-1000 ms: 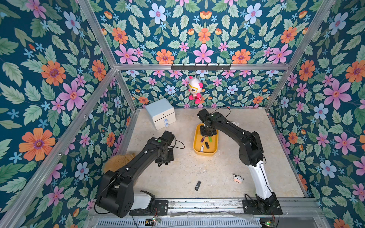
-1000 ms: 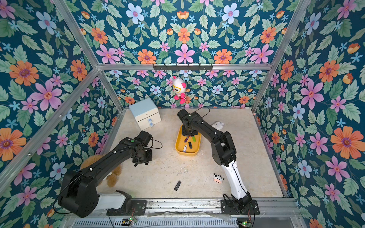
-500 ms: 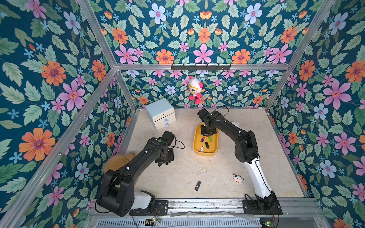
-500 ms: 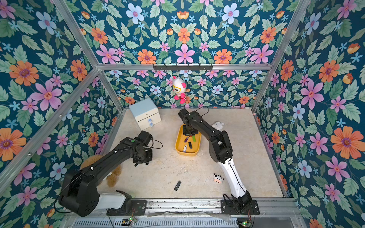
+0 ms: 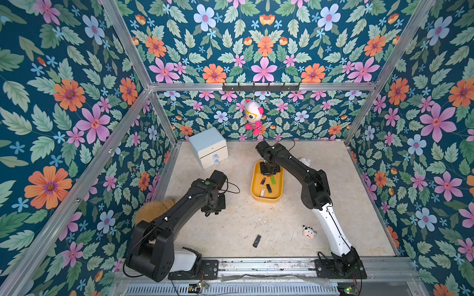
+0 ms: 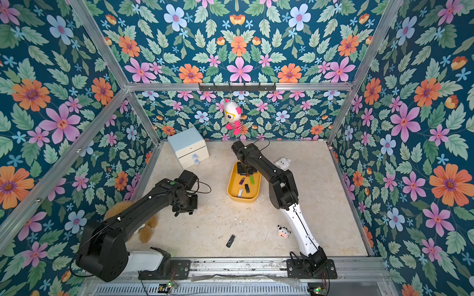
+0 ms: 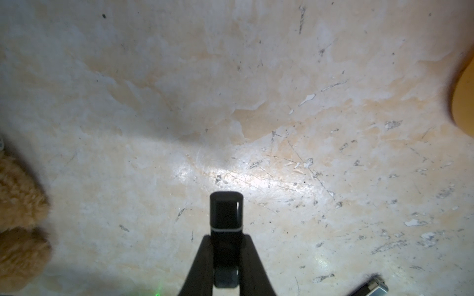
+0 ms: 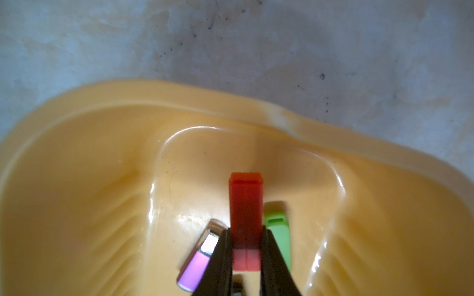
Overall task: Put the usb flash drive into the storage box
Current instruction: Place the USB flash in the storage box.
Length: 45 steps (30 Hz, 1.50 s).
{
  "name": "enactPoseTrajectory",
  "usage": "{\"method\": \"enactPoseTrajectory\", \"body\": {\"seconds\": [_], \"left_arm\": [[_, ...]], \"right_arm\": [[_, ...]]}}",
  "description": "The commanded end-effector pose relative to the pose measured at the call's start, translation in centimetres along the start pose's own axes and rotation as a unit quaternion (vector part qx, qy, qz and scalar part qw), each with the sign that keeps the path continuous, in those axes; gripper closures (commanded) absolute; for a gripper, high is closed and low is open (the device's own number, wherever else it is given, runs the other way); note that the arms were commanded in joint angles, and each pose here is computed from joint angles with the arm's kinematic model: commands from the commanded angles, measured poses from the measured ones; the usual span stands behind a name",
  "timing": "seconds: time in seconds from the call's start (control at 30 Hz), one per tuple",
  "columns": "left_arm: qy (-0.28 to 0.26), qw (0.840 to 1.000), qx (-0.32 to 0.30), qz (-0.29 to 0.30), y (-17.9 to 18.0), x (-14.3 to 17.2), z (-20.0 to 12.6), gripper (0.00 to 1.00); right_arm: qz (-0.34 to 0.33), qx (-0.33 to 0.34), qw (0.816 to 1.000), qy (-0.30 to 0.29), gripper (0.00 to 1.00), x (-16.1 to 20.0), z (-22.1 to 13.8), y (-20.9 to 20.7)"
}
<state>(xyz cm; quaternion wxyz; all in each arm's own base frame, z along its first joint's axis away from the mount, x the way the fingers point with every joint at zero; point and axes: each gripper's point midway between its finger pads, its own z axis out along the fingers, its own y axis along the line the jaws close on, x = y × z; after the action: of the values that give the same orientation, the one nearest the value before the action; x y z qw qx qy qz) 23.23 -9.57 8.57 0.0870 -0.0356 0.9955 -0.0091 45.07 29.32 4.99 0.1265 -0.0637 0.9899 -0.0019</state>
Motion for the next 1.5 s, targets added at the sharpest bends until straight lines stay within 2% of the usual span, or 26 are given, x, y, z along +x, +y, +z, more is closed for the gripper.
{"method": "enactPoseTrajectory", "body": {"seconds": [0.0, 0.6, 0.73, 1.03, 1.23, 1.47], "left_arm": [[0.000, 1.000, 0.000, -0.003, 0.0, 0.1, -0.1, 1.00], [0.002, 1.000, 0.001, -0.003, 0.0, 0.1, 0.1, 1.00], [0.001, 1.000, 0.000, -0.004, 0.0, 0.1, 0.1, 1.00], [0.002, 1.000, 0.000, -0.003, 0.1, 0.3, 0.1, 1.00], [0.001, 1.000, 0.001, -0.004, 0.1, 0.2, 0.0, 1.00], [-0.025, 0.999, 0.024, -0.001, -1.2, -1.8, -2.1, 1.00]], "right_arm": [[-0.005, 0.008, 1.000, 0.004, 1.00, 0.1, 0.2, -0.4], [-0.008, 0.004, 1.000, 0.020, 1.00, 0.5, 1.3, -0.1], [-0.009, 0.003, 1.000, 0.020, 0.84, 0.4, 1.3, -0.2], [-0.012, 0.003, 1.000, 0.026, 0.68, 0.6, 1.6, 0.0], [-0.010, 0.009, 1.000, 0.026, 0.66, 0.7, 1.4, -0.3], [0.004, 0.003, 1.000, -0.022, 0.63, -0.7, -2.2, -0.7]]}}
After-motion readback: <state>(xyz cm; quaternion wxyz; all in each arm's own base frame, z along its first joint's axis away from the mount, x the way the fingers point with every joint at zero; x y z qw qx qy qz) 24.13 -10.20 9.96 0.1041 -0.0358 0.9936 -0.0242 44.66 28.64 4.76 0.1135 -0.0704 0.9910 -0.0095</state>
